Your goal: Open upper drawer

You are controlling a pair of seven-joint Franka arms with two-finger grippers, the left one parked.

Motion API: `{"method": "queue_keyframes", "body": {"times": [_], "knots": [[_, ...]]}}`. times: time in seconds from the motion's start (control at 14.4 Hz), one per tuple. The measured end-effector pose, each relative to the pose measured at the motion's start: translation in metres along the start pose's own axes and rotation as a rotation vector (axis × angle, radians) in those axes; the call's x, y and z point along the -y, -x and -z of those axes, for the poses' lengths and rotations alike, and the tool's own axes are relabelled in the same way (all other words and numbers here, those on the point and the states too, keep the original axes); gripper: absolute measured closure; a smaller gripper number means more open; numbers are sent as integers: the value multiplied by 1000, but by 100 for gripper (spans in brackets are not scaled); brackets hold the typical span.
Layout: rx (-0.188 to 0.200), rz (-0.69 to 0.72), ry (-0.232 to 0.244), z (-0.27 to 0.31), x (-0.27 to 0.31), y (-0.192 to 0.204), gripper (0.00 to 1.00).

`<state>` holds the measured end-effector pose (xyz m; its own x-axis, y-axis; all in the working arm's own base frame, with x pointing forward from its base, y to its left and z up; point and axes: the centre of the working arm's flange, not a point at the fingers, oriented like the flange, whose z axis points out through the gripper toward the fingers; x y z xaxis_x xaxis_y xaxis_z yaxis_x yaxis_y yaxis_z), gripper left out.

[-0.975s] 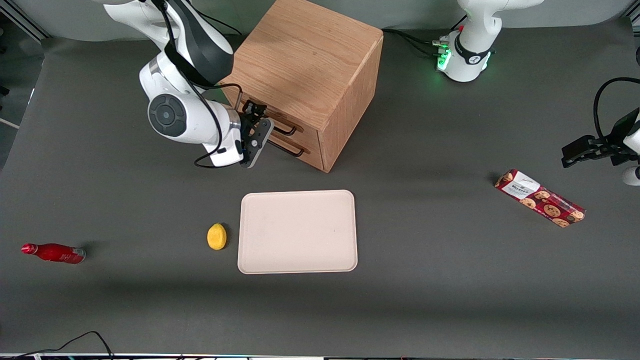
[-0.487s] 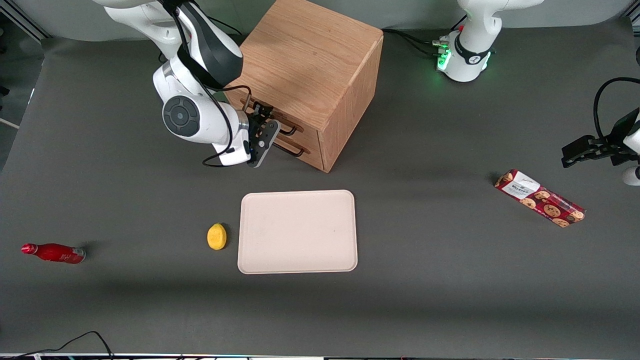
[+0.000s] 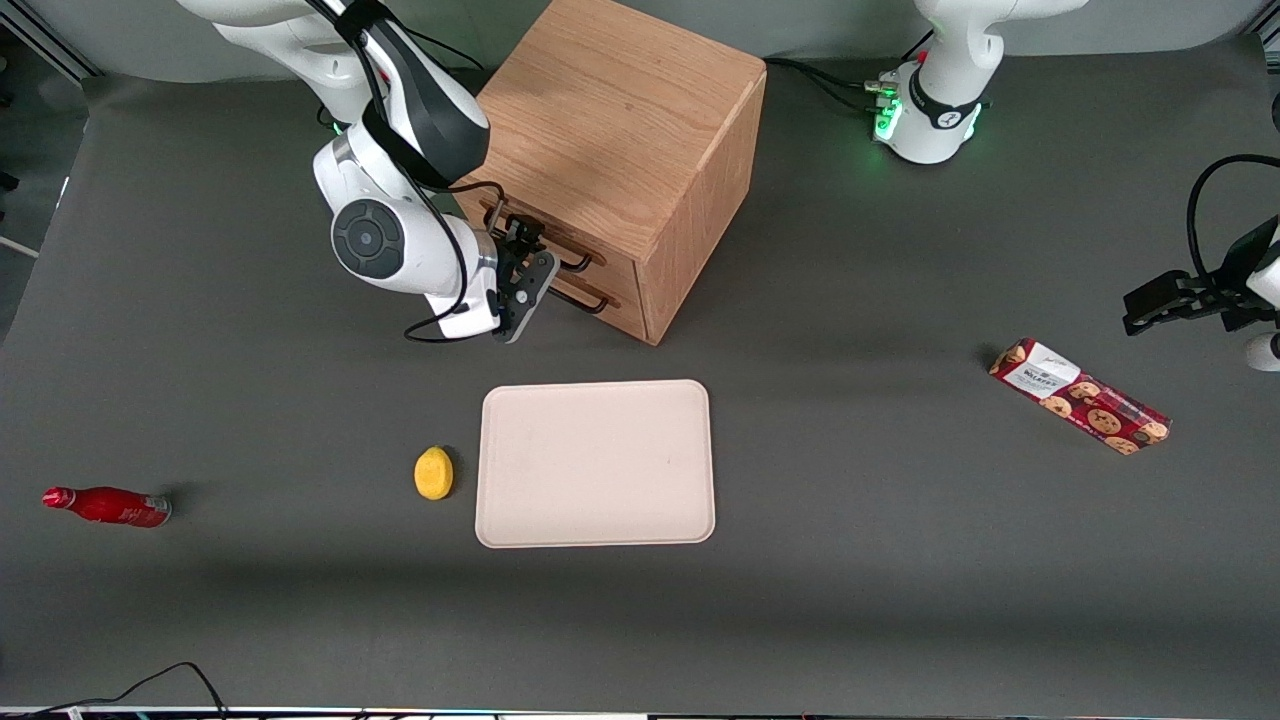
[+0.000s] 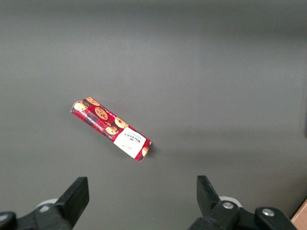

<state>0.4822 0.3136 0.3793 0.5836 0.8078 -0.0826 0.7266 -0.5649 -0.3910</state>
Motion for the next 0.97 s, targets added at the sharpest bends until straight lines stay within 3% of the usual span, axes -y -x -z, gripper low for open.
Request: {"method": "queue_keyframes", "body": {"times": [0.28,0.77,0.97], "knots": [[-8,-22,63,13,-29,7,0],[-54,-89,102,44,-98,14,0],[-47,-86,147,51,-115,15,0]]}}
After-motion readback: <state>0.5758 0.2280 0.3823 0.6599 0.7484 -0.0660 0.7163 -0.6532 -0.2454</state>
